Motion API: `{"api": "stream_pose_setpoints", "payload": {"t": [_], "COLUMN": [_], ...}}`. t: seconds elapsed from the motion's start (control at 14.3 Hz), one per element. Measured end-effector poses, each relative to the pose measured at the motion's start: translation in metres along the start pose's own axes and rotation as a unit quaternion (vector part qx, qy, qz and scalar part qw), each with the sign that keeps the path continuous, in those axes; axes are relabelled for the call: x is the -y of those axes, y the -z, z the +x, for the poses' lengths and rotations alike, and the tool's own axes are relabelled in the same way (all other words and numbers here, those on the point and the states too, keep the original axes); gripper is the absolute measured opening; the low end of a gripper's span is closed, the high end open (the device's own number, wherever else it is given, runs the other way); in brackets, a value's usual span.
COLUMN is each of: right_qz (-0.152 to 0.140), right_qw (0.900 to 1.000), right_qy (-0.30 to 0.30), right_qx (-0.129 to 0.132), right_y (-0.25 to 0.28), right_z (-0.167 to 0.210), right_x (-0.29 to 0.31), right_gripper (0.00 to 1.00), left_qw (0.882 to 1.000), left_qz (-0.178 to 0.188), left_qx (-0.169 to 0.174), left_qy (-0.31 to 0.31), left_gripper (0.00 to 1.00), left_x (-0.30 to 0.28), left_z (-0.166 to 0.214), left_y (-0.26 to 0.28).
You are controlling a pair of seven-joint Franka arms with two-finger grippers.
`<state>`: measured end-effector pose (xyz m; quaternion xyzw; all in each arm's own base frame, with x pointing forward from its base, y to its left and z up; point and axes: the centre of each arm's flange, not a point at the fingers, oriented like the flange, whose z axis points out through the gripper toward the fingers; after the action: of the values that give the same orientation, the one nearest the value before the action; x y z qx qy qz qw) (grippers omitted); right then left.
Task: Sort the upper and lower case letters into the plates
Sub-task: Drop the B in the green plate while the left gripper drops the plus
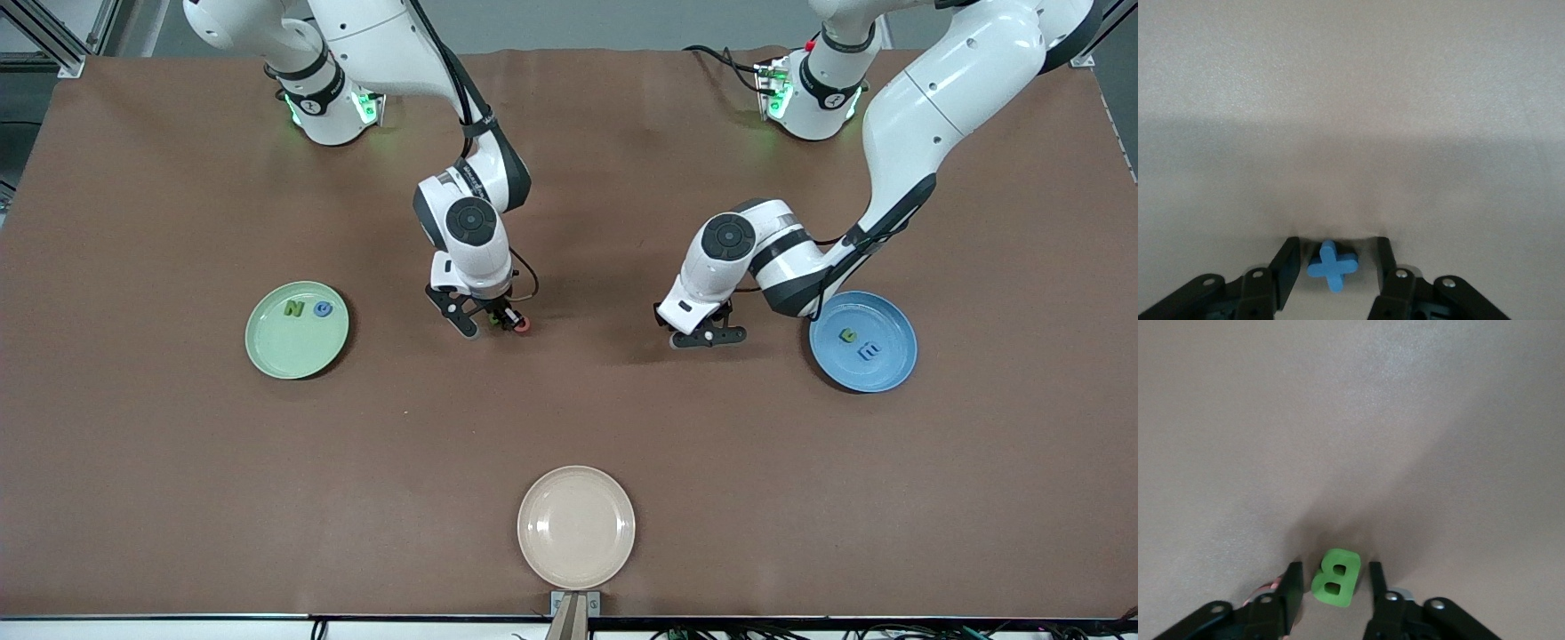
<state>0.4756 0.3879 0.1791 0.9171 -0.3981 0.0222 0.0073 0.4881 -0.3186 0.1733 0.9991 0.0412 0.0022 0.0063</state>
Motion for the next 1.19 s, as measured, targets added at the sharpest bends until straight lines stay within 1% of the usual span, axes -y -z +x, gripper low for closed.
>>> {"api": "stream_pose_setpoints", "payload": {"t": [0.07,0.14,0.21,0.28,0.35,0.42,0.49,0.63,0.77,0.91,0.98,1.05,1.19], "right_qz": [0.0,-0.005,-0.015,-0.024,-0.03,-0.037,-0.044,-0.049,-0.047,-0.048,-0.049,-0.049,-0.042], "right_qw": [1.0,1.0,1.0,1.0,1.0,0.999,0.999,0.998,0.996,0.992,0.99,0.988,0.984], "right_qy": [-0.001,-0.003,-0.006,-0.007,-0.006,-0.004,0.002,0.019,0.045,0.08,0.096,0.112,0.141], "right_qx": [0.0,0.001,0.002,0.004,0.008,0.015,0.024,0.045,0.062,0.079,0.086,0.092,0.098], "right_y": [0.001,0.001,0.001,0.004,0.009,0.018,0.03,0.059,0.078,0.075,0.07,0.064,0.054], "right_z": [0.001,0.004,0.01,0.021,0.034,0.048,0.064,0.102,0.147,0.194,0.218,0.241,0.283], "right_x": [0.001,0.0,-0.001,-0.003,-0.004,-0.005,-0.008,-0.019,-0.042,-0.081,-0.102,-0.123,-0.162], "right_gripper": [0.32,0.28,0.28,0.28,0.28,0.28,0.28,0.28,0.28,0.28,0.28,0.28,0.28], "left_qw": [1.0,1.0,1.0,1.0,1.0,1.0,1.0,1.0,1.0,1.0,1.0,1.0,1.0], "left_qz": [0.0,0.0,0.0,0.001,0.002,0.002,0.003,0.003,0.003,0.005,0.013,0.021,0.021], "left_qx": [0.0,0.0,0.0,-0.001,-0.002,-0.002,-0.002,-0.003,-0.003,-0.002,-0.001,0.002,0.005], "left_qy": [0.0,0.0,0.0,0.0,0.0,0.0,0.0,0.0,0.0,0.001,0.002,0.004,0.002], "left_gripper": [0.52,0.49,0.49,0.45,0.39,0.39,0.35,0.33,0.33,0.33,0.33,0.33,0.33], "left_x": [0.0,0.0,0.0,0.001,0.001,0.001,0.002,0.001,0.002,0.002,0.005,0.009,0.022], "left_z": [0.0,0.0,0.0,0.001,0.001,0.001,0.001,0.001,0.001,0.001,0.003,0.005,0.017], "left_y": [0.0,0.0,0.001,0.001,0.002,0.002,0.002,0.003,0.003,0.003,0.004,0.006,0.027]}}
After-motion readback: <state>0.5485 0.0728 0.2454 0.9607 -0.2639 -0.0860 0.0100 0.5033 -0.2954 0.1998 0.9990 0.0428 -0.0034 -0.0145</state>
